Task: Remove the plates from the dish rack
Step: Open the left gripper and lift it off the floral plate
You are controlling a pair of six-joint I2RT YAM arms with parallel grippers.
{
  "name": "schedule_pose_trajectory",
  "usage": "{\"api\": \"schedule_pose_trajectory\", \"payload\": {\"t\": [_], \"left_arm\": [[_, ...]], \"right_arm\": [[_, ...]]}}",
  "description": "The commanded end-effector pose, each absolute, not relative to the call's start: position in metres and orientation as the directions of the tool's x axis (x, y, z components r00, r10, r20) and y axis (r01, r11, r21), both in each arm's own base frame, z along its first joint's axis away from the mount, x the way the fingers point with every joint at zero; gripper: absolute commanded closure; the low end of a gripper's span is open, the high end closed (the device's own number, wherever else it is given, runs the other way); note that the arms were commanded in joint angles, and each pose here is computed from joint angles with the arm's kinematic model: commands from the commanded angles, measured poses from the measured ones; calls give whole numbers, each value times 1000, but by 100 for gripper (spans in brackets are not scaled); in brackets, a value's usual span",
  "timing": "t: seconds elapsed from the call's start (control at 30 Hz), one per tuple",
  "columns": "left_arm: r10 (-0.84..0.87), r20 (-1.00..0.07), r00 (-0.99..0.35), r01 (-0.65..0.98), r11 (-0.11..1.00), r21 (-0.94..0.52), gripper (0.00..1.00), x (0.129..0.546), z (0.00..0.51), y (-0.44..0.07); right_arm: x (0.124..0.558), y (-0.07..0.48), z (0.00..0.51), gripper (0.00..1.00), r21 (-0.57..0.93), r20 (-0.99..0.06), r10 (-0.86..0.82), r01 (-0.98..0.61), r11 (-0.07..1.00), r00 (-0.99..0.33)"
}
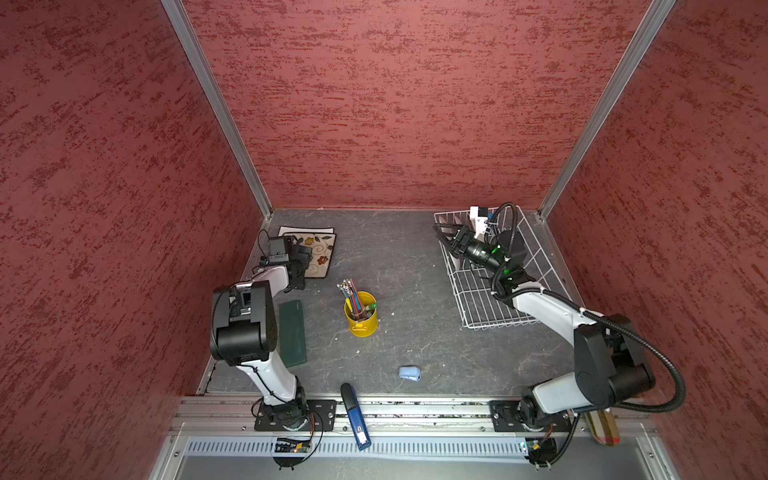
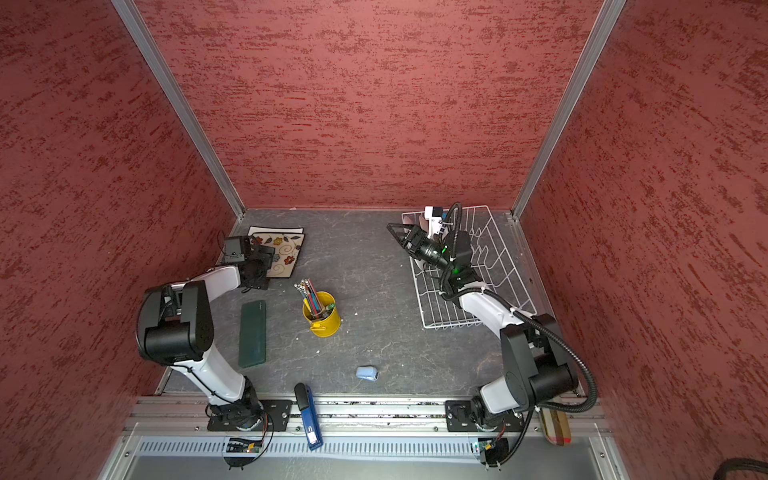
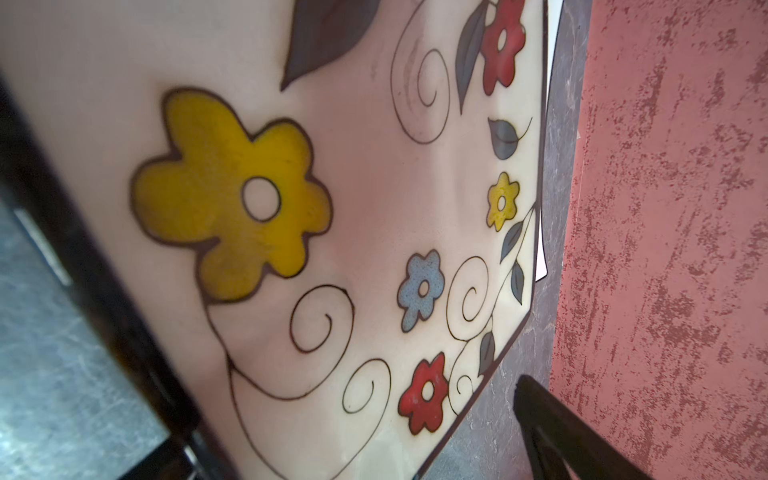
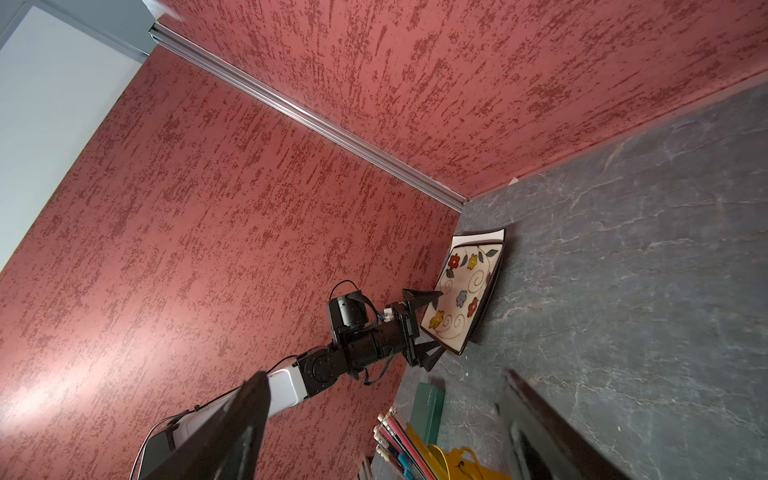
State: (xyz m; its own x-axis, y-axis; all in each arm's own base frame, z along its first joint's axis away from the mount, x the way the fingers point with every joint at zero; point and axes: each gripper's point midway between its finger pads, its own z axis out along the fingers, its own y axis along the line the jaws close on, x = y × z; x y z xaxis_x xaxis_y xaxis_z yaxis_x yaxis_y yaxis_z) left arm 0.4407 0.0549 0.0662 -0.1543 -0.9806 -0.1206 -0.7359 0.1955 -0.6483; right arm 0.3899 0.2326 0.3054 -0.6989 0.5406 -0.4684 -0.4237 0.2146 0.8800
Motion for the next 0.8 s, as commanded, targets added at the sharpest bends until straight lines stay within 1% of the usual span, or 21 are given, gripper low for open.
{"api": "schedule_pose_trajectory", "payload": {"t": [0.0, 0.1, 0.3, 0.6, 0.7, 0.77], "left_arm": [[-977, -152, -147, -706, 211, -676, 0, 461, 83, 63], [-979, -105, -176, -704, 200, -682, 1, 464, 79, 62], [-979, -103, -175, -705, 198, -681, 1, 454, 75, 58], [-973, -170, -155, -729, 229, -645, 1, 416, 87, 64], [-971, -176, -162, -708, 238, -665, 1, 408, 100, 62], [-964, -200, -175, -673, 265, -691, 1, 409, 116, 60]], "right_arm": [[386, 229, 320, 14, 860, -496, 558, -465, 210, -665], [386, 230, 318, 14, 858, -500, 554, -465, 216, -666], [386, 229, 320, 14, 860, -496, 560, -465, 210, -664], [388, 230, 321, 14, 855, -505, 555, -470, 218, -661], [389, 231, 320, 14, 857, -502, 554, -470, 213, -665], [389, 231, 322, 14, 857, -501, 553, -472, 208, -665]]}}
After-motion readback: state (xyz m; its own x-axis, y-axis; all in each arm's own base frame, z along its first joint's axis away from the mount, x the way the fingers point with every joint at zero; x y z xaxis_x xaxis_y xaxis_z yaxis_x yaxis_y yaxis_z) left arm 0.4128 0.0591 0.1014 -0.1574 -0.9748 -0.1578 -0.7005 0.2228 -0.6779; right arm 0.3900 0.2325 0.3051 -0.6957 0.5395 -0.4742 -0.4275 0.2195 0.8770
